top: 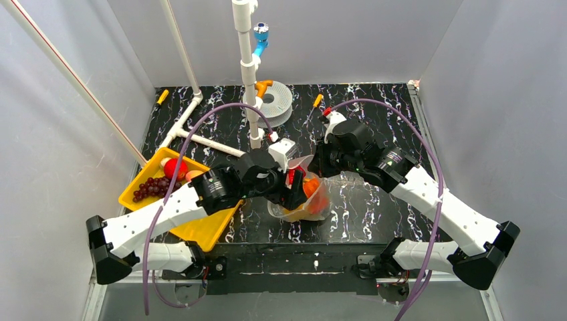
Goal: Place the food in the zip-top bag and seal the zipper
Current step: Place the fake vegetable in the zipper food storage bag.
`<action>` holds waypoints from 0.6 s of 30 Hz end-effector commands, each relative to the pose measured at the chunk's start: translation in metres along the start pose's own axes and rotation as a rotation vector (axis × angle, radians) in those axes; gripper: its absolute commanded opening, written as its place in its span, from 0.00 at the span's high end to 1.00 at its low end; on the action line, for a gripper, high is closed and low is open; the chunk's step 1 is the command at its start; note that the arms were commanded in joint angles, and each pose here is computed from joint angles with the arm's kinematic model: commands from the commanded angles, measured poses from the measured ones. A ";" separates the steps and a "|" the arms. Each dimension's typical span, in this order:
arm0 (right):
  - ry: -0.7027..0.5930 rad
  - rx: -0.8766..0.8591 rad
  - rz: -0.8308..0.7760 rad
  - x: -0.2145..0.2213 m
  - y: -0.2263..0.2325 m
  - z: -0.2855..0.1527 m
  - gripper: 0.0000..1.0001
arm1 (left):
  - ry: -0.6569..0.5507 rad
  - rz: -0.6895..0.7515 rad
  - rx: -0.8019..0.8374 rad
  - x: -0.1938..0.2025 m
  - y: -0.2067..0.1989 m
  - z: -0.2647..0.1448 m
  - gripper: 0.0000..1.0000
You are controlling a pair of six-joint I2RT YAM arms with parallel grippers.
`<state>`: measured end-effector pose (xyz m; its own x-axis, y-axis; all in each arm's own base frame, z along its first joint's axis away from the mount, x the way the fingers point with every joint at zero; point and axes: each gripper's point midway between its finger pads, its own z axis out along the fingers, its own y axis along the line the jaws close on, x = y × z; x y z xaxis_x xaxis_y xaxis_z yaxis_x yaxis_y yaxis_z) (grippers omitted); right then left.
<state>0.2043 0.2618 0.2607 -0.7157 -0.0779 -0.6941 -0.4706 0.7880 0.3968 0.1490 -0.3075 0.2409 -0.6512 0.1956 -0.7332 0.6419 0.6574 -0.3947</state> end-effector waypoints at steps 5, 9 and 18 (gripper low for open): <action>-0.118 -0.070 0.011 -0.029 0.017 -0.018 0.99 | -0.050 0.064 -0.037 -0.018 0.003 -0.028 0.17; -0.110 -0.069 0.017 -0.025 0.016 -0.016 0.99 | -0.087 0.067 -0.025 -0.016 0.006 -0.055 0.17; -0.118 -0.097 0.019 -0.026 0.021 -0.017 0.99 | -0.045 -0.005 -0.090 0.024 0.032 -0.054 0.19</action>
<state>0.2011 0.2623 0.2673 -0.7134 -0.0598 -0.6982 -0.4744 0.7746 0.4183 0.1314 -0.2474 0.2749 -0.5808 0.1206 -0.8051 0.6468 0.6689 -0.3664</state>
